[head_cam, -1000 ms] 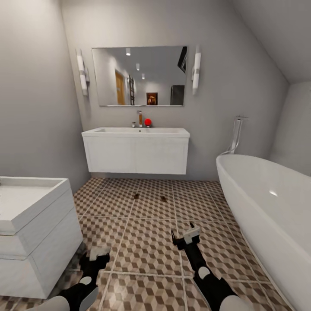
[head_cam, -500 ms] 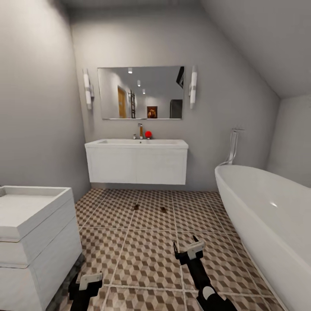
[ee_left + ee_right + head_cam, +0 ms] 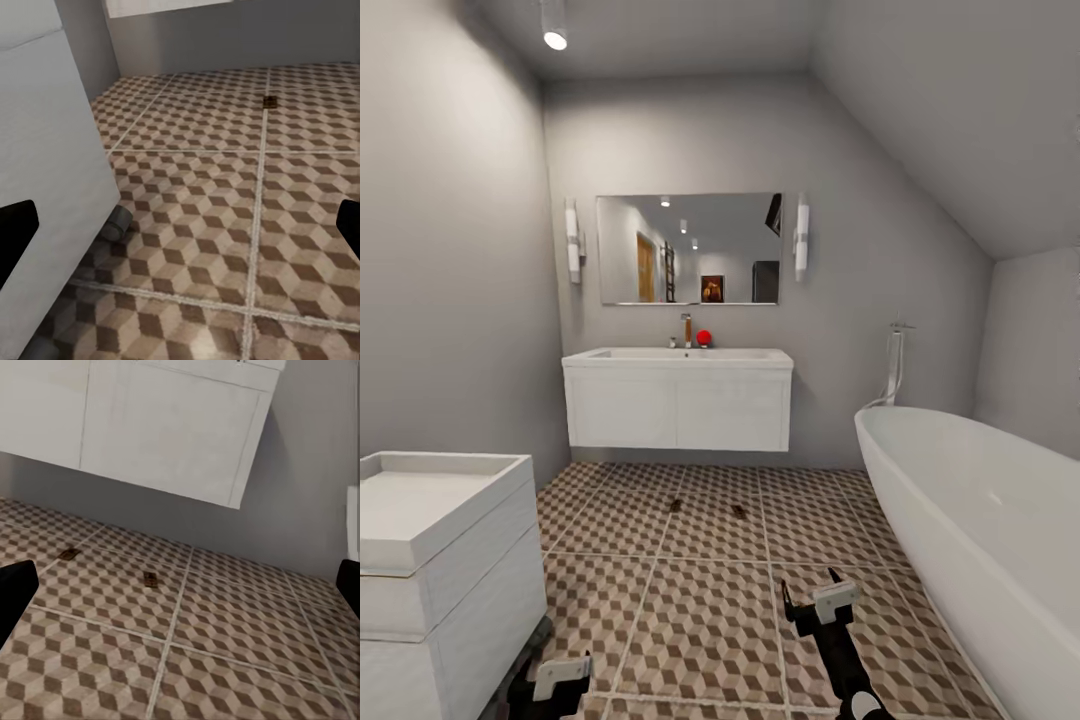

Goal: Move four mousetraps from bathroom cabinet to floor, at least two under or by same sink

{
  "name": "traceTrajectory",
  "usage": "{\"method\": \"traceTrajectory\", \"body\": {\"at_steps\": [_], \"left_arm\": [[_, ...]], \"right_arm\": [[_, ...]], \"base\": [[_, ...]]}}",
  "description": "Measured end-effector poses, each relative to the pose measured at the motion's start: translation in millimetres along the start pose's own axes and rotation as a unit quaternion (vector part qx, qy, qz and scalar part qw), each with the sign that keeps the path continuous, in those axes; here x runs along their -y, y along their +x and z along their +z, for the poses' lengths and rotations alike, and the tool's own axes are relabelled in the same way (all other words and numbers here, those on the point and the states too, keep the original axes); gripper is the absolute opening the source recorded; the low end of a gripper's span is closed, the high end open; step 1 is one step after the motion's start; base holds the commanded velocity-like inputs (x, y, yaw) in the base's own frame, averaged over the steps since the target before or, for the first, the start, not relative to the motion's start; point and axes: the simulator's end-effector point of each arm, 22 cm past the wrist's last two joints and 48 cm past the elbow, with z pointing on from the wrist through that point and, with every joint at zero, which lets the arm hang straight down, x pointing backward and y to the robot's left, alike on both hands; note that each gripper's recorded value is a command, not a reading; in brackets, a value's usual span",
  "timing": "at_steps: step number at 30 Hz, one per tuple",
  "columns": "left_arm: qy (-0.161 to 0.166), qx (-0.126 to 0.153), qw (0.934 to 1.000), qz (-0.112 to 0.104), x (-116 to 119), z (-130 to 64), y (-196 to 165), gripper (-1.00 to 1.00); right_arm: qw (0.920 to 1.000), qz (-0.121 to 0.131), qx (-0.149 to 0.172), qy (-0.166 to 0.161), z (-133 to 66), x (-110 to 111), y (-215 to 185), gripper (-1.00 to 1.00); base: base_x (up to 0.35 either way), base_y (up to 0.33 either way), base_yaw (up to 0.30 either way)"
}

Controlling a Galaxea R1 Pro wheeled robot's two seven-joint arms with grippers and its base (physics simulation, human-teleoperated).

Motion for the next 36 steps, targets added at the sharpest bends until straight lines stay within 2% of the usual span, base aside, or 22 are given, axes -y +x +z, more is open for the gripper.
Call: {"method": "traceTrajectory", "body": {"at_steps": [10,36], "left_arm": [[-0.005,0.024,0.9997,-0.005,-5,-2.0,-25,1.00],[-0.011,0.096,0.9951,-0.023,-12,-10.1,-97,1.00]], "right_arm": [[0.9998,-0.006,0.018,0.003,-4.0,7,-20,1.00],[0.9958,-0.013,0.089,0.016,-10.0,21,-98,1.00]], "base": [[0.000,0.000,0.000],[0.000,0.000,0.000]]}}
